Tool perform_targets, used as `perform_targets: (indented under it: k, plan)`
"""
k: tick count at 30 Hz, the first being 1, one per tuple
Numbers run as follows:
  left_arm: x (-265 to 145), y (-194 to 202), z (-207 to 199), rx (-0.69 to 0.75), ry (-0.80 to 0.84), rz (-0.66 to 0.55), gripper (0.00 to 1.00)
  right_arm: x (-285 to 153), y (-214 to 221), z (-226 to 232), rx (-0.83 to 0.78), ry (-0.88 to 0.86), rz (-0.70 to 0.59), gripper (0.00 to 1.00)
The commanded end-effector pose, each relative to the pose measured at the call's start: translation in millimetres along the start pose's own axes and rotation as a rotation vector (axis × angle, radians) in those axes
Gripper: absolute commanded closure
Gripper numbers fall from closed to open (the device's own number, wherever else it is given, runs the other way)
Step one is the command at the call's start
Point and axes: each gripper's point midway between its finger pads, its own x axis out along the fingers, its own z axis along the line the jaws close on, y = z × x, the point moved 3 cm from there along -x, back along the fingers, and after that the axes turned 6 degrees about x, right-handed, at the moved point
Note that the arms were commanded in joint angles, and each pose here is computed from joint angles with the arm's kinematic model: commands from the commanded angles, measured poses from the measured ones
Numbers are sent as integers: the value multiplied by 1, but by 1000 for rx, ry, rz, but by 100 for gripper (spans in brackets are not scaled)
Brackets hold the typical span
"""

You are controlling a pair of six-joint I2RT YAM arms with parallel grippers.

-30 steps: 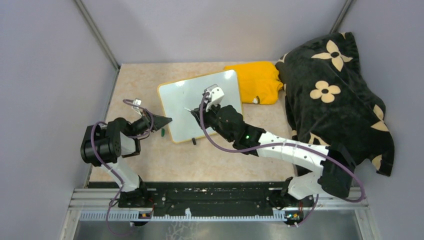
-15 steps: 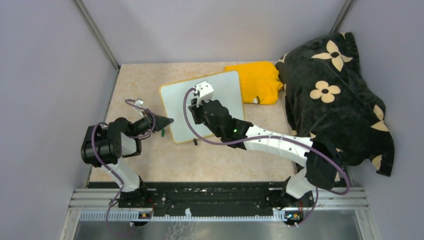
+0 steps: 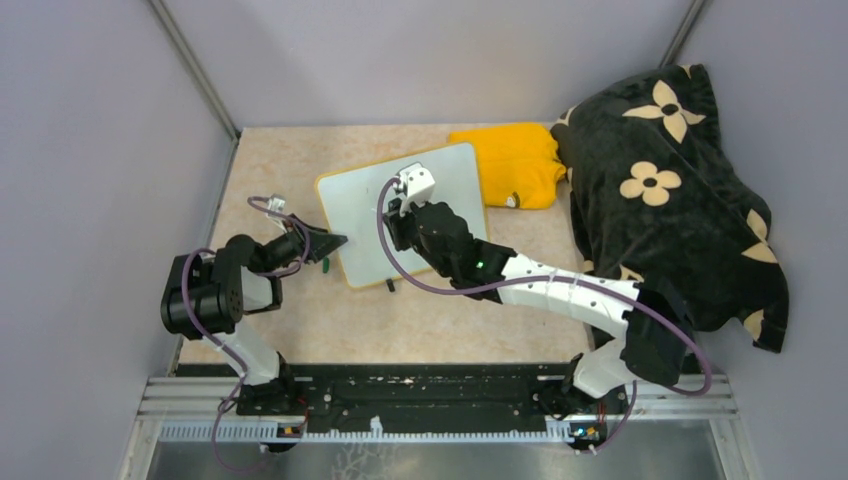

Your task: Write a sentence on the whiteboard

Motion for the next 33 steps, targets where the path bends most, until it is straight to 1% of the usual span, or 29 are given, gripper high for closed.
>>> perform_targets:
  k: [1, 11, 20, 28, 33]
  plan:
    - [4, -17, -8, 134, 46, -43, 58, 0, -31, 16, 34, -44, -78, 100]
    - [5, -17, -8, 127, 50, -44, 68, 20, -36, 23, 32, -30, -86, 100]
    - [5, -18, -7, 122, 51, -44, 71, 32, -33, 28, 19, -27, -74, 100]
    - [5, -19, -8, 126, 54, -47, 73, 44, -26, 25, 9, 21, -58, 100]
    - [5, -20, -8, 126, 53, -47, 74, 46, -28, 21, 16, 52, -76, 100]
